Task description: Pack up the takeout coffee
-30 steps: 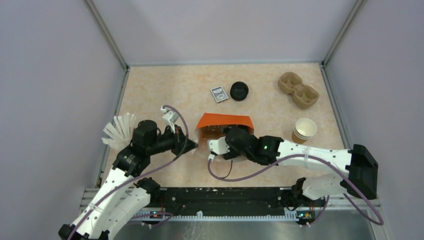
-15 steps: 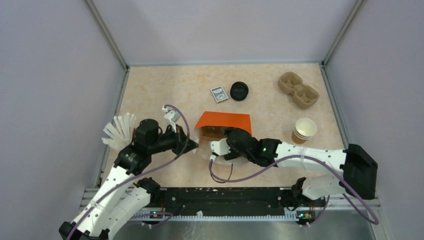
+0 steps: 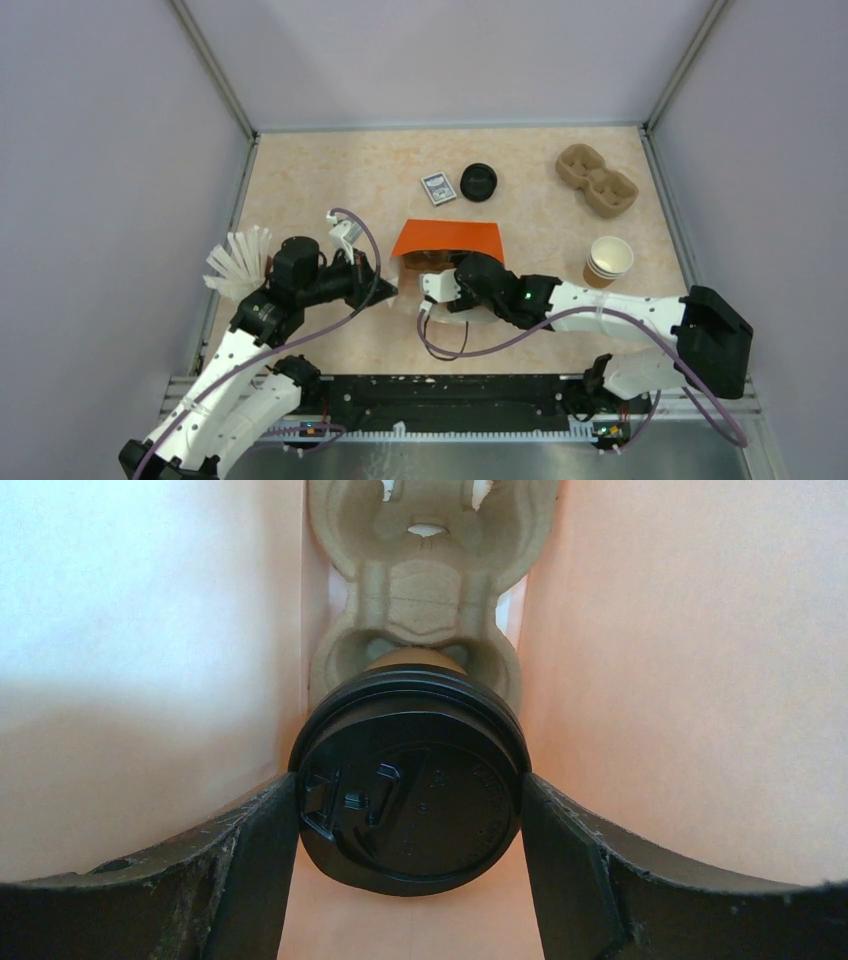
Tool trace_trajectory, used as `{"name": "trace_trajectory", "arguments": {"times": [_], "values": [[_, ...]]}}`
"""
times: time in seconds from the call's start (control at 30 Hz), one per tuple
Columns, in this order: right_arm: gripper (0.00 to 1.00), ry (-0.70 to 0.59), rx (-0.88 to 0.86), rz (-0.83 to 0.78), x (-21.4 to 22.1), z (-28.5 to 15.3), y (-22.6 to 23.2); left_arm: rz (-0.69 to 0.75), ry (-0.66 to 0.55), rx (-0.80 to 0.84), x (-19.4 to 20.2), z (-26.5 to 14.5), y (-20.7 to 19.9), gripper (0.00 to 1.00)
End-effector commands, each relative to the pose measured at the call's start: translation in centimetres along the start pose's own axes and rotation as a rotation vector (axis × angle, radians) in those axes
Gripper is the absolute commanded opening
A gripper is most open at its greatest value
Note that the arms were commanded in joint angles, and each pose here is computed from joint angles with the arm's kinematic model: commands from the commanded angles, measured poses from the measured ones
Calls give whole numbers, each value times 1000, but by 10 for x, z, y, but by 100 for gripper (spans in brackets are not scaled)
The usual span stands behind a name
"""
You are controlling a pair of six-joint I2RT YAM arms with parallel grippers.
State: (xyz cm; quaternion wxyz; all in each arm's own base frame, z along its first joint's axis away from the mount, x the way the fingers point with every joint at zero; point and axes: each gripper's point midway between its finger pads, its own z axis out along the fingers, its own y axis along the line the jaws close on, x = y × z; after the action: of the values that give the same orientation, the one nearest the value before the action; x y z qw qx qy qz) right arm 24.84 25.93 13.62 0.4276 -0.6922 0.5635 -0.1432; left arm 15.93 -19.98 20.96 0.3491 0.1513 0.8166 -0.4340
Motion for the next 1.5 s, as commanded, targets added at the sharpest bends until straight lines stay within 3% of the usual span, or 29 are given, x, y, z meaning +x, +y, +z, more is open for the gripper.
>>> {"name": "trace_trajectory", "arguments": {"times": [0.0, 0.4, 0.63, 0.87, 1.07, 1.47], "values": [[48, -6, 6, 17, 2, 9, -1, 33, -36, 48, -14, -2, -14, 10], [49, -11, -6, 33, 8, 19, 4, 33, -35, 43, -15, -2, -13, 10], [65, -18, 0, 60, 2, 12, -8, 33, -39, 27, -15, -3, -11, 12], [68, -46, -18, 70, -5, -3, -17, 33, -39, 29, -16, 0, -10, 12], [49, -28, -32, 61, 1, -8, -13, 33, -41, 31, -17, 0, -10, 12], [49, 27, -32, 65, 13, 16, 4, 0, -29, 42, -14, 2, -12, 13]]}}
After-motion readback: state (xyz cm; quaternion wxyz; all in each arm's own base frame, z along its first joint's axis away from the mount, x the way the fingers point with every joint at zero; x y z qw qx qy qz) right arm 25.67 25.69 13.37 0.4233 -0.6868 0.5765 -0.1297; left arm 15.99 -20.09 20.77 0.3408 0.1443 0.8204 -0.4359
